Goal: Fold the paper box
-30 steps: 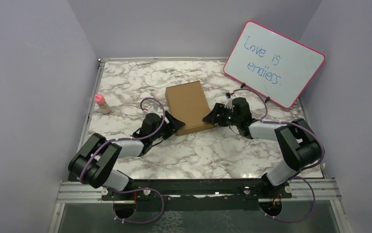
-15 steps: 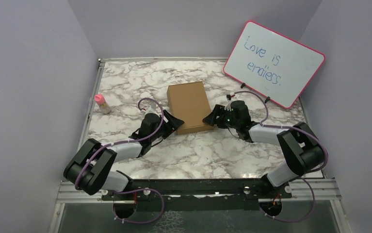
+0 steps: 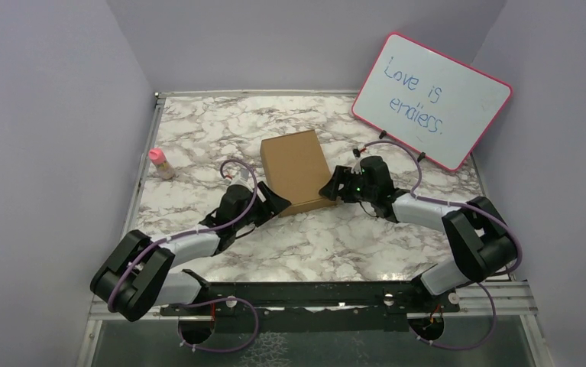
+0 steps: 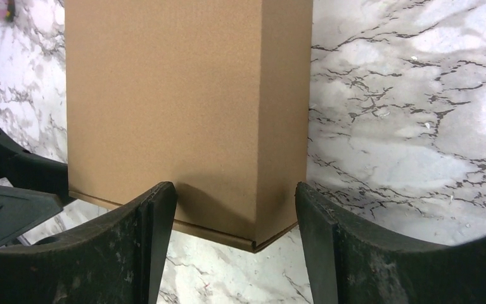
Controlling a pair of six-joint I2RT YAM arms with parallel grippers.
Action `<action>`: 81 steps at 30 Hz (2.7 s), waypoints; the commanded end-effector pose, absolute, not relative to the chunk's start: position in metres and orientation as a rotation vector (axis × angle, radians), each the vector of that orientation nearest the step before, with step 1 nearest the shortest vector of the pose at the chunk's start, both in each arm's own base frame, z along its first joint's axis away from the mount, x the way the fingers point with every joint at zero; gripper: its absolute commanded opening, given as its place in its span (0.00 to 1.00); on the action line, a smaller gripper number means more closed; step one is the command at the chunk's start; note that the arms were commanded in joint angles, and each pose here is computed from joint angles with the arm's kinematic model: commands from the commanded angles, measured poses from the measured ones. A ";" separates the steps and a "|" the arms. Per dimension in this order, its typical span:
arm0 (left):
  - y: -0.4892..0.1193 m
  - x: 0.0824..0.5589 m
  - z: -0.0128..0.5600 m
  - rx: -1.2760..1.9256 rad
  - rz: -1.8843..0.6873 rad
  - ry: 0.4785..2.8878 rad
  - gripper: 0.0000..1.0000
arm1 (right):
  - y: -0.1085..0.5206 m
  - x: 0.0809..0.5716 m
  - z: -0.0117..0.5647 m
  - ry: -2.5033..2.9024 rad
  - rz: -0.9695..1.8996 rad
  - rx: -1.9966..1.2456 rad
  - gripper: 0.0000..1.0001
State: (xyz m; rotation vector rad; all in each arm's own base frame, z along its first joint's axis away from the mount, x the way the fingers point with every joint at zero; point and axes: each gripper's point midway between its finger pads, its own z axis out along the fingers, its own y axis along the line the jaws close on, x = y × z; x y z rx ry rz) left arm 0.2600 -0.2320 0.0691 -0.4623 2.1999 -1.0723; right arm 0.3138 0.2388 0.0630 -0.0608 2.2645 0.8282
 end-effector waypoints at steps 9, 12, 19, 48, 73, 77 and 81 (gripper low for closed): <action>-0.237 0.243 0.065 -0.346 -1.072 2.285 0.71 | 0.239 0.305 0.060 2.306 0.815 -0.111 0.73; -0.235 0.250 0.063 -0.329 -1.031 2.278 0.71 | 0.241 0.304 0.058 2.310 0.827 -0.114 0.73; -0.235 0.265 0.069 -0.271 -0.974 2.232 0.71 | 0.243 0.302 0.055 2.312 0.848 -0.125 0.72; -0.278 0.274 0.125 -0.541 -1.353 2.076 0.68 | 0.268 0.259 0.040 2.336 1.002 -0.064 0.57; -0.304 0.290 0.275 -0.258 -1.396 1.602 0.67 | 0.302 0.260 0.070 2.286 1.044 -0.210 0.58; -0.316 0.291 0.256 -0.272 -1.439 1.670 0.67 | 0.312 0.258 0.073 2.291 1.085 -0.283 0.58; -0.343 0.267 0.229 -0.211 -1.557 1.753 0.65 | 0.313 0.263 0.072 2.297 1.066 -0.285 0.58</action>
